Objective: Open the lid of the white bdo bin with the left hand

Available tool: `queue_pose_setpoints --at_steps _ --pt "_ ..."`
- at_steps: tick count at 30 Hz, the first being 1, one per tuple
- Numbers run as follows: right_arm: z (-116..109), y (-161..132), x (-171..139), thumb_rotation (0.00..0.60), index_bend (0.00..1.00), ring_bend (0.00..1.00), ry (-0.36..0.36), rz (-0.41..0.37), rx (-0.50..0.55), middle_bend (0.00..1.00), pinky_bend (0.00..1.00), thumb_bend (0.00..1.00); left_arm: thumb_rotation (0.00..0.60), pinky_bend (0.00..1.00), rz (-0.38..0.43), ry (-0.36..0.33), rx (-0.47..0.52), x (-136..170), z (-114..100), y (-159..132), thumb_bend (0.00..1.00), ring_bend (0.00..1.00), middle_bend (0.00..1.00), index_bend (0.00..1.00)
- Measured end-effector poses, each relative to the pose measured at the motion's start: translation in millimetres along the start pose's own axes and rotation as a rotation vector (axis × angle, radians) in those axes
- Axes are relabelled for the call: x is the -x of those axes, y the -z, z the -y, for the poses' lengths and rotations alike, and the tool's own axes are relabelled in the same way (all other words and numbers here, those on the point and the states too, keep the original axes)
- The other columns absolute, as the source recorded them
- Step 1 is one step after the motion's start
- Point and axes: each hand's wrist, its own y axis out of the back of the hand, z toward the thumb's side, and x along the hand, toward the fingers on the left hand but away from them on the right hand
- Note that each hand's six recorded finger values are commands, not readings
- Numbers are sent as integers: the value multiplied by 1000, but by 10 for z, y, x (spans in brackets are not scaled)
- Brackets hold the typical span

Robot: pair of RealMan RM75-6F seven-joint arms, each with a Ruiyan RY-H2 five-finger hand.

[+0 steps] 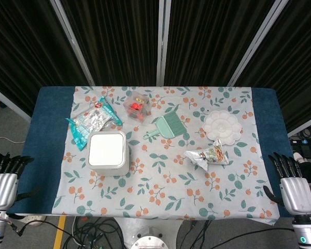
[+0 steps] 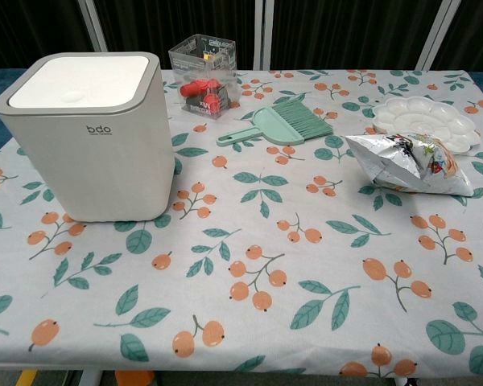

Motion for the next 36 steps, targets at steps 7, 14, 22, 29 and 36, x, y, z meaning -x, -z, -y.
queue_pose_setpoints --at_steps 7,14,22,29,36 --pt "-34 -39 92 600 0 0 -17 -29 4 41 0 193 600 0 -6 1 4 32 16 5 0 138 184 216" --pt "-96 12 86 600 0 0 1 -9 4 40 0 193 600 0 44 -18 -5 -37 -45 -70 0 138 184 216" --pt "-112 27 90 600 0 0 -4 3 -1 35 0 193 600 0 356 -66 45 -422 -291 -671 0 138 184 216" --pt "-126 30 76 600 0 0 -4 10 -6 31 0 194 600 0 616 36 67 -720 -242 -1314 0 138 183 216" --pt "-105 67 71 600 0 0 -12 21 3 27 0 193 600 0 679 188 34 -797 20 -1563 0 138 189 216"
